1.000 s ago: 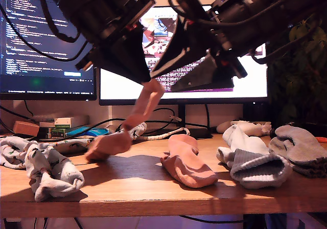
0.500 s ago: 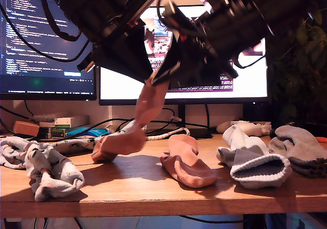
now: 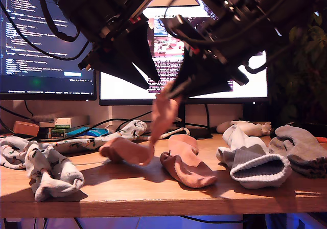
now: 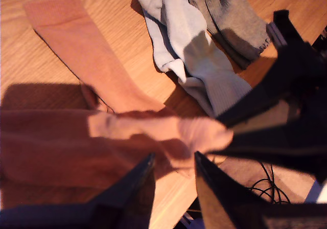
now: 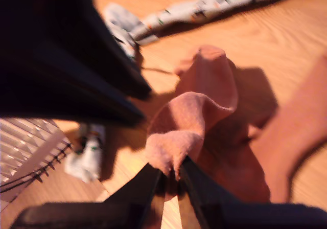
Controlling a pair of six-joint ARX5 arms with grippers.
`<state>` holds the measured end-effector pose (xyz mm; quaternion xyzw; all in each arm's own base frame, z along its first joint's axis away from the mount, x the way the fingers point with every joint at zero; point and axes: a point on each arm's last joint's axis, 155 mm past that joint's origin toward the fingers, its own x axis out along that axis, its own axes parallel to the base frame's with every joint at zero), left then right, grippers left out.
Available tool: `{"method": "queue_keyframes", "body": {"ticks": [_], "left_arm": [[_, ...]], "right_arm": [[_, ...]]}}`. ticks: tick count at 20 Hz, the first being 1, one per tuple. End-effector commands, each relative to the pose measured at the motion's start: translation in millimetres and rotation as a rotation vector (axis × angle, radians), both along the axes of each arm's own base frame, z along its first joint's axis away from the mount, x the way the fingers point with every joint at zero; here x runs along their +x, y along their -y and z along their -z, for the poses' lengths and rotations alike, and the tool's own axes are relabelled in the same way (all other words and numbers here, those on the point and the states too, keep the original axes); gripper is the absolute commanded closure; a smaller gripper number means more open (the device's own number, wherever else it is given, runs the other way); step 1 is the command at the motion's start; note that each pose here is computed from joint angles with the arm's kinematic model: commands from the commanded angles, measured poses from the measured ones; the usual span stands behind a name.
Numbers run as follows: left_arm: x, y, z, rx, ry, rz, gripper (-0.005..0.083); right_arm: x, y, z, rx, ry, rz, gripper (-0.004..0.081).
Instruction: Pair up the socks based on colour and pattern, by placing them on top of one another
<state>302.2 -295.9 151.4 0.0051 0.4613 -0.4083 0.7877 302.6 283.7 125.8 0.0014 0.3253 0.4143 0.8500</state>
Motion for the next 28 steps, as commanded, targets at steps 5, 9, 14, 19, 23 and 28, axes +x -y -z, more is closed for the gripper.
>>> {"method": "queue_keyframes", "body": {"ticks": [5,9,14,19,23,28], "left_arm": [[13.7,-51.7,10.4,0.190,0.072,-0.044,0.0566],[39.2,-88.7,14.5,0.306,0.140,-0.126,0.0617],[72.8,-120.9,17.2,0.350,0.192,-0.221,0.0617],[121.9,-135.8,20.0,0.359,0.323,-0.256,0.0544],[138.4,-136.1,55.8,0.424,0.341,-0.173,0.0446],[140.0,-153.2,109.8,0.531,0.255,-0.156,0.0380]], "right_arm": [[0.0,3.3,-7.1,-0.003,0.004,-0.003,0.0783],[-6.4,2.5,-22.8,-0.030,-0.039,-0.033,0.0783],[-8.8,4.4,-58.5,-0.079,-0.071,-0.051,0.0783],[-6.4,4.3,-90.2,-0.088,-0.042,-0.060,0.0783],[-6.3,5.9,-110.1,-0.098,-0.024,-0.064,0.0783],[-0.4,9.6,-141.5,-0.108,0.038,-0.050,0.0783]]}}
